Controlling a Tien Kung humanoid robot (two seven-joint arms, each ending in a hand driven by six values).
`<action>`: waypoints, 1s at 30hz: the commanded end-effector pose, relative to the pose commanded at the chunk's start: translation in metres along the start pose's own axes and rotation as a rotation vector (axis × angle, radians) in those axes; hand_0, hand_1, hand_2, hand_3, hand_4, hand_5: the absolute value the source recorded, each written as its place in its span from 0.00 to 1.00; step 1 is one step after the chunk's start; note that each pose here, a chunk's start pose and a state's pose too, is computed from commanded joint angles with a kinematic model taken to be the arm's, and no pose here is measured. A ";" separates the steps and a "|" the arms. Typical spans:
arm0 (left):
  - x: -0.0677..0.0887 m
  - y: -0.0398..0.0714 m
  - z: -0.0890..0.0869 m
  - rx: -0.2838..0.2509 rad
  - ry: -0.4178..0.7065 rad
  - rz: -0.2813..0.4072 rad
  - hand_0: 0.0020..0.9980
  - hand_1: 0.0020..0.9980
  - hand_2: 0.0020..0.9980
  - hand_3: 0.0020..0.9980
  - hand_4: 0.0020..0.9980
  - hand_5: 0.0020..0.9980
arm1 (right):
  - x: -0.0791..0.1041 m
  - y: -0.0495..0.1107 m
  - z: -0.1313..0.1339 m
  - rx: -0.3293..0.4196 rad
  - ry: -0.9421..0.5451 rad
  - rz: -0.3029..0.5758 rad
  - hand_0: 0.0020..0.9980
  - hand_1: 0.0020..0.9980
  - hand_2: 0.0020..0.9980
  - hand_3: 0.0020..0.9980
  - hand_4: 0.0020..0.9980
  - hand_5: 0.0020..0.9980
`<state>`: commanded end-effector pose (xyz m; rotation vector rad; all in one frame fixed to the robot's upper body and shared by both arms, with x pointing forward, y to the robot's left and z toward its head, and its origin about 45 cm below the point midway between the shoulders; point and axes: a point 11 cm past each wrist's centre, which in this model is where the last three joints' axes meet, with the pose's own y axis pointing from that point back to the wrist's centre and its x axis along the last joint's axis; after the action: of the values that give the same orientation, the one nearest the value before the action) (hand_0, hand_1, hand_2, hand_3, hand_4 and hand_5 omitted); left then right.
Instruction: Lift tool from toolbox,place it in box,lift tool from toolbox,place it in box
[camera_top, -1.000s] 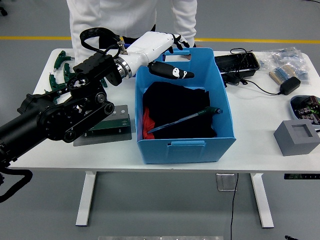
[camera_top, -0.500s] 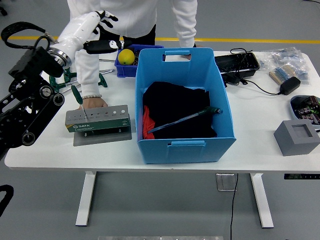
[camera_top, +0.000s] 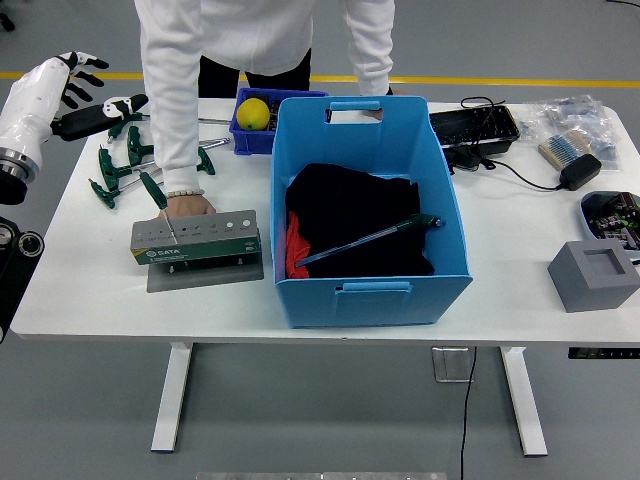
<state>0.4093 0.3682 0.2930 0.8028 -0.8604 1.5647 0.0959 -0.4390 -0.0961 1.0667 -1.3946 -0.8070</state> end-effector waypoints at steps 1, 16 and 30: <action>0.000 0.004 -0.007 0.015 0.000 0.000 0.48 0.56 0.65 0.73 1.00 0.77 | 0.000 0.000 0.000 0.000 0.000 0.000 0.68 0.67 0.72 0.57 0.80 0.68; -0.061 0.050 -0.078 0.407 0.447 -0.047 0.27 0.35 0.50 0.71 0.98 0.79 | -0.002 0.000 -0.001 0.002 -0.005 -0.002 0.68 0.67 0.72 0.57 0.80 0.68; -0.121 0.068 -0.080 0.610 0.955 -0.178 0.23 0.33 0.52 0.73 0.92 0.90 | -0.002 0.000 -0.005 0.008 -0.010 -0.003 0.68 0.67 0.72 0.57 0.80 0.68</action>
<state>0.3558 0.3703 0.1423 0.4139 0.3859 1.7892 0.1011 -0.4368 -0.0957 1.0728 -1.4062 -0.8103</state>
